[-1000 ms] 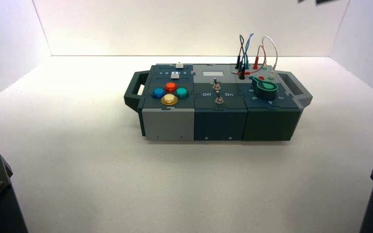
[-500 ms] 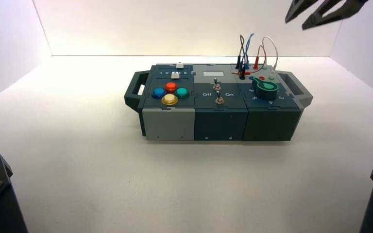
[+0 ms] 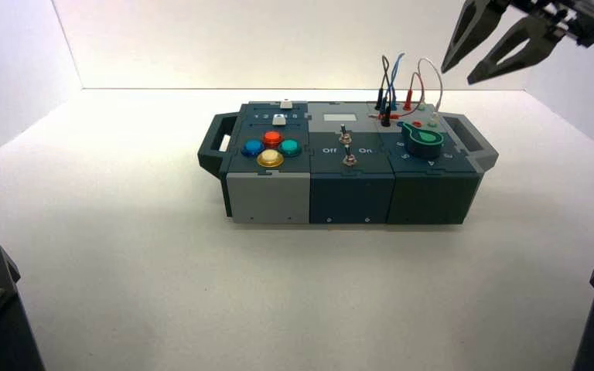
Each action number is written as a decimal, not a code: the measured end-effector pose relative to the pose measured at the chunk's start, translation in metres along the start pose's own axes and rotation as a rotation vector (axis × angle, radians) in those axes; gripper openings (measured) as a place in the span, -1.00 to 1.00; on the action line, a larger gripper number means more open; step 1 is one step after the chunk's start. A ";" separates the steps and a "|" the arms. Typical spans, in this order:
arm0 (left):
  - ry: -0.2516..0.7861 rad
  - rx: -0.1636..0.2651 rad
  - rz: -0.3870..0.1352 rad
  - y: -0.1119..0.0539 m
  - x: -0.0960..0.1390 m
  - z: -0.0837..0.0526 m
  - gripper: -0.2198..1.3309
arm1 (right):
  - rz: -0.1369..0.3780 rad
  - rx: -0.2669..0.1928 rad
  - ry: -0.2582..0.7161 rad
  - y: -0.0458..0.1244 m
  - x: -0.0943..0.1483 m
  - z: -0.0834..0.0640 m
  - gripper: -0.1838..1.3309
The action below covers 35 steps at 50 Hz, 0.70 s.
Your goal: Insert the red wire.
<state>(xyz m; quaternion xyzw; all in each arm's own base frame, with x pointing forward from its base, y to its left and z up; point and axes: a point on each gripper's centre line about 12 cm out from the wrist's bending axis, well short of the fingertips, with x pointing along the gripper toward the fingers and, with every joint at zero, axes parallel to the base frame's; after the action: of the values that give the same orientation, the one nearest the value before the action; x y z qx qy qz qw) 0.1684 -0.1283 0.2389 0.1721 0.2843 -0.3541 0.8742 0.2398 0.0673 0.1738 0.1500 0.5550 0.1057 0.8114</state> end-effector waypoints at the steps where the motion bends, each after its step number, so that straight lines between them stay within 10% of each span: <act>1: 0.007 0.001 -0.003 0.000 0.001 0.000 -0.93 | -0.001 0.000 0.006 0.000 0.002 0.000 0.61; 35: 0.080 0.019 -0.052 -0.007 0.017 0.003 -0.93 | -0.032 0.047 -0.017 -0.004 0.046 0.015 0.61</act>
<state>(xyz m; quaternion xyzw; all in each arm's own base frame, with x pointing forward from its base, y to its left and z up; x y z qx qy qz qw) 0.1750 -0.1437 0.2299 0.1871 0.3199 -0.3720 0.8510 0.2704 0.0774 0.1371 0.1610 0.5525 0.0783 0.8140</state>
